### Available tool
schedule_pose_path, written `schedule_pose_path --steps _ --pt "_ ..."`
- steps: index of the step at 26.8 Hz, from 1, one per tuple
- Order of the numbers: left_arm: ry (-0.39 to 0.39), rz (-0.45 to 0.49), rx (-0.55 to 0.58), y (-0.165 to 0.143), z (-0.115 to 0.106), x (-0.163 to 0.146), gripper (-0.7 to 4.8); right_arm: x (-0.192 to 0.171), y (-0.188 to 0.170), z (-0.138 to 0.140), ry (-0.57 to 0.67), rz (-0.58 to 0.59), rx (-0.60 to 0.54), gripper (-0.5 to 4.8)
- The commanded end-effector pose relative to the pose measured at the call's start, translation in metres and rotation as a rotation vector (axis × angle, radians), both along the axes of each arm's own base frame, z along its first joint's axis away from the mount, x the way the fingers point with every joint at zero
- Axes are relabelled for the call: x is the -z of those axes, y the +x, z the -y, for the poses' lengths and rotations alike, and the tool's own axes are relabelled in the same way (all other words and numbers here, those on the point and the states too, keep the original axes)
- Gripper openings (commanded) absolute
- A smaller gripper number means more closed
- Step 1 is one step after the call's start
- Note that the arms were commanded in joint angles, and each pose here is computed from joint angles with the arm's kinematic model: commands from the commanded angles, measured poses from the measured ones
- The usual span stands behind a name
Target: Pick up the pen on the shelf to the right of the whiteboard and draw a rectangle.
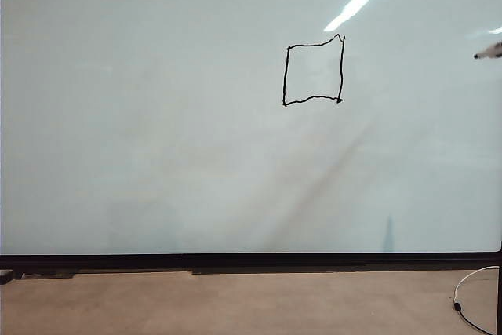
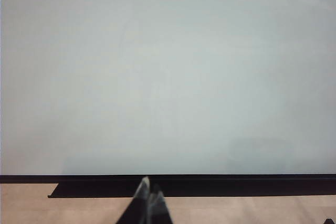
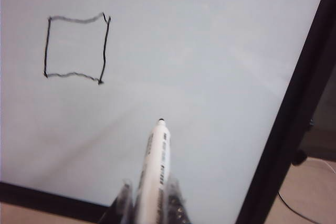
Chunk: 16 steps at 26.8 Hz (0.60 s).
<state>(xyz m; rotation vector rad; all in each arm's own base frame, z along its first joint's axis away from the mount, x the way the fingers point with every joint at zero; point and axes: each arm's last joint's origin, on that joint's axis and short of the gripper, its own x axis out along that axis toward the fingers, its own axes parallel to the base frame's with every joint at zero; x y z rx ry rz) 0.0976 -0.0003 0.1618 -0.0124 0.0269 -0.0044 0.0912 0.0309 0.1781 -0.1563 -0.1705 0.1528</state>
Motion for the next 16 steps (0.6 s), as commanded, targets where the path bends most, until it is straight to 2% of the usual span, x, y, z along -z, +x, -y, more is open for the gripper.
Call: schedule_pose_path --steps 1,16 --pt "0.005 0.009 0.001 0.0 0.0 -0.002 -0.05 -0.001 0.0 0.002 0.005 0.005 0.01 -0.06" --pt "0.005 0.009 0.001 0.0 0.0 -0.002 -0.05 -0.002 0.005 0.022 0.007 0.018 0.101 -0.06"
